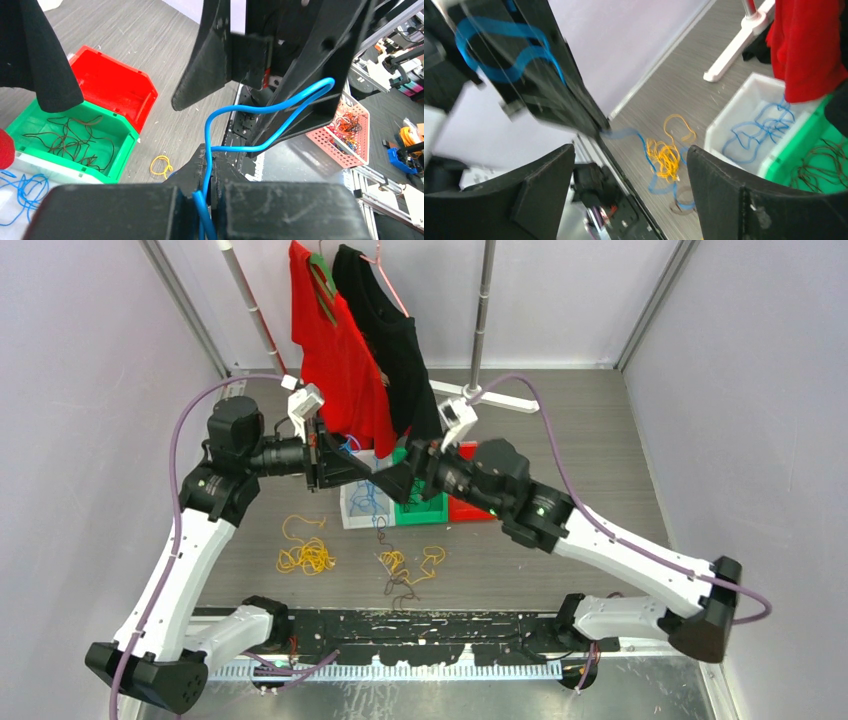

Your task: Untangle the cables

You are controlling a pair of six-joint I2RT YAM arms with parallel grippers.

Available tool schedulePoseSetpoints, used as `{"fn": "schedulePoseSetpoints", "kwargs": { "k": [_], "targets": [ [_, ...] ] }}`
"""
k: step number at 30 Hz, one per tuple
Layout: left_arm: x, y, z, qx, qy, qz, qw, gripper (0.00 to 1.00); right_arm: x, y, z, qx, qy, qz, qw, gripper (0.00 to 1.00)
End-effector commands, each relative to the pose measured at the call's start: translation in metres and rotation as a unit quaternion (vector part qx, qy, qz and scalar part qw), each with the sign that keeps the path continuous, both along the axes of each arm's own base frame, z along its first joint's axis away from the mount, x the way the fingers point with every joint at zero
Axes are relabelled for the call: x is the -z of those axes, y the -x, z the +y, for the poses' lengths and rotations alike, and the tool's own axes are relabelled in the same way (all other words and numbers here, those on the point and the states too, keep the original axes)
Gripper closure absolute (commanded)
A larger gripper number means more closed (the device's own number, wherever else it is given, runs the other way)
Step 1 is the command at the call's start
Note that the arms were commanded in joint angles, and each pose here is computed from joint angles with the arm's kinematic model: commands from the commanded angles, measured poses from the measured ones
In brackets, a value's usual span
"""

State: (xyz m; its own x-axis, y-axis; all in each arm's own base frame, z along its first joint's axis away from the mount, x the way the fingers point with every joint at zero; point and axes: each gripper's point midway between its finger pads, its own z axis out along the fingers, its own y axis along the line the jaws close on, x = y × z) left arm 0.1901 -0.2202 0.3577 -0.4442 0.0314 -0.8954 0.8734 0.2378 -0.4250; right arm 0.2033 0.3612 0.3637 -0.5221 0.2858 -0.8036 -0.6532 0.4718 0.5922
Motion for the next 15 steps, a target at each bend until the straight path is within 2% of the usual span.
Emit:
{"fn": "schedulePoseSetpoints", "kwargs": {
  "k": [1, 7, 15],
  "targets": [
    [-0.026, 0.008, 0.002, 0.003, 0.005, -0.041, 0.999, 1.0, -0.001, 0.029, -0.021, -0.053, -0.022, -0.092, 0.994, 0.11],
    [-0.033, 0.012, 0.003, 0.008, 0.003, -0.035, 0.999, 1.0, 0.039, 0.034, -0.016, -0.084, 0.019, -0.109, 0.99, 0.06],
    [-0.053, 0.018, 0.003, 0.015, 0.01, -0.034, 0.999, 1.0, 0.068, 0.03, 0.031, -0.127, 0.051, -0.124, 0.983, 0.04]
  ]
}}
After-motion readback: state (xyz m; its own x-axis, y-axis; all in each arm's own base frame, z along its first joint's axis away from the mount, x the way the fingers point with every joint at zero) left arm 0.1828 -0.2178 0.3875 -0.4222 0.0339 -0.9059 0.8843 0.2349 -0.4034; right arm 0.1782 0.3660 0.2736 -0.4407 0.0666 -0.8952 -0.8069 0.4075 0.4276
